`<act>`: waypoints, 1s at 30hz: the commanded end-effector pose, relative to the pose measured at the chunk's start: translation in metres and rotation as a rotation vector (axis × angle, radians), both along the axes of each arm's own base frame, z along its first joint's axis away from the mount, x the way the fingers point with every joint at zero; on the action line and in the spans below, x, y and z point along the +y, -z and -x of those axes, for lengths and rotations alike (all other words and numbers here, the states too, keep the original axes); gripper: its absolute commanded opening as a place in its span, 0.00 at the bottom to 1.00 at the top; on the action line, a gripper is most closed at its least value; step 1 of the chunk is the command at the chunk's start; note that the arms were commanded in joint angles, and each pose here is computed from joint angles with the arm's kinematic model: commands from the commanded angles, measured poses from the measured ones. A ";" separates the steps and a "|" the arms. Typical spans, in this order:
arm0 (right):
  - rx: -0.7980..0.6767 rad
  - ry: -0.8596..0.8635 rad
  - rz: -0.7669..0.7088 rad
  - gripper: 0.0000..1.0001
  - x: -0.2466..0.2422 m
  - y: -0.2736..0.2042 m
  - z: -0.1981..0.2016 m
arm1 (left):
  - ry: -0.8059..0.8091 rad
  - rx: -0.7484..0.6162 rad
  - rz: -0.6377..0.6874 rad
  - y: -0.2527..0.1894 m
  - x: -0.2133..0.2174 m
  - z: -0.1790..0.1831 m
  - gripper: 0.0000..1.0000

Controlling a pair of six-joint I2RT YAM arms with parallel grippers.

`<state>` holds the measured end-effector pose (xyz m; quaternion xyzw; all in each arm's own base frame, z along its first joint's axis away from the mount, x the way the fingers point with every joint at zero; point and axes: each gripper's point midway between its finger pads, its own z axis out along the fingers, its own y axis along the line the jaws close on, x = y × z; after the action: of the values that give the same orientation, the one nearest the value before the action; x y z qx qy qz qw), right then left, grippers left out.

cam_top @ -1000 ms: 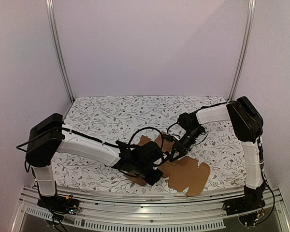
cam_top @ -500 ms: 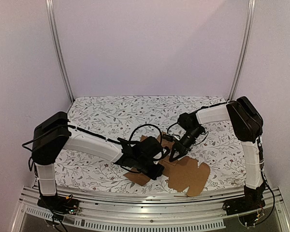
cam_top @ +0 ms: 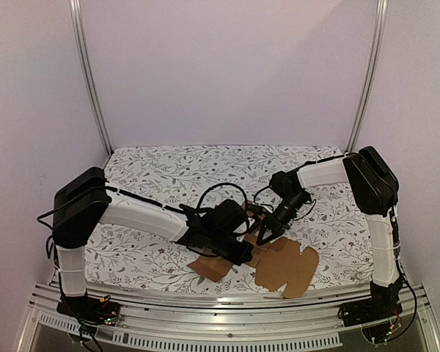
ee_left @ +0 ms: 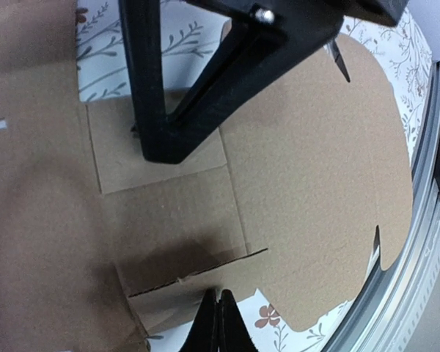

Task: Fold the paper box

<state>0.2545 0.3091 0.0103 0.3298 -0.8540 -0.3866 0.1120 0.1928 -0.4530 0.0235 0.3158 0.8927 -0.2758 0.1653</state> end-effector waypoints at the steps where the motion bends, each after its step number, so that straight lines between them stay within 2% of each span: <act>1: 0.029 -0.042 0.180 0.05 -0.026 0.049 0.016 | -0.017 0.000 0.033 0.003 -0.011 -0.015 0.00; 17: -0.009 -0.020 0.167 0.06 -0.034 0.039 0.002 | -0.046 0.058 -0.098 0.057 0.016 -0.007 0.00; 24: -0.023 -0.013 0.298 0.07 -0.056 0.059 -0.001 | -0.055 0.069 -0.129 0.072 0.025 -0.004 0.00; 30: 0.002 -0.012 0.309 0.10 -0.058 0.057 0.002 | -0.057 0.035 -0.197 0.078 0.040 -0.007 0.00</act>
<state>0.2587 0.2998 0.0104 0.3161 -0.8595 -0.3835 0.1194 0.2049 -0.4694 0.0117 0.3017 0.8868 -0.3022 0.1768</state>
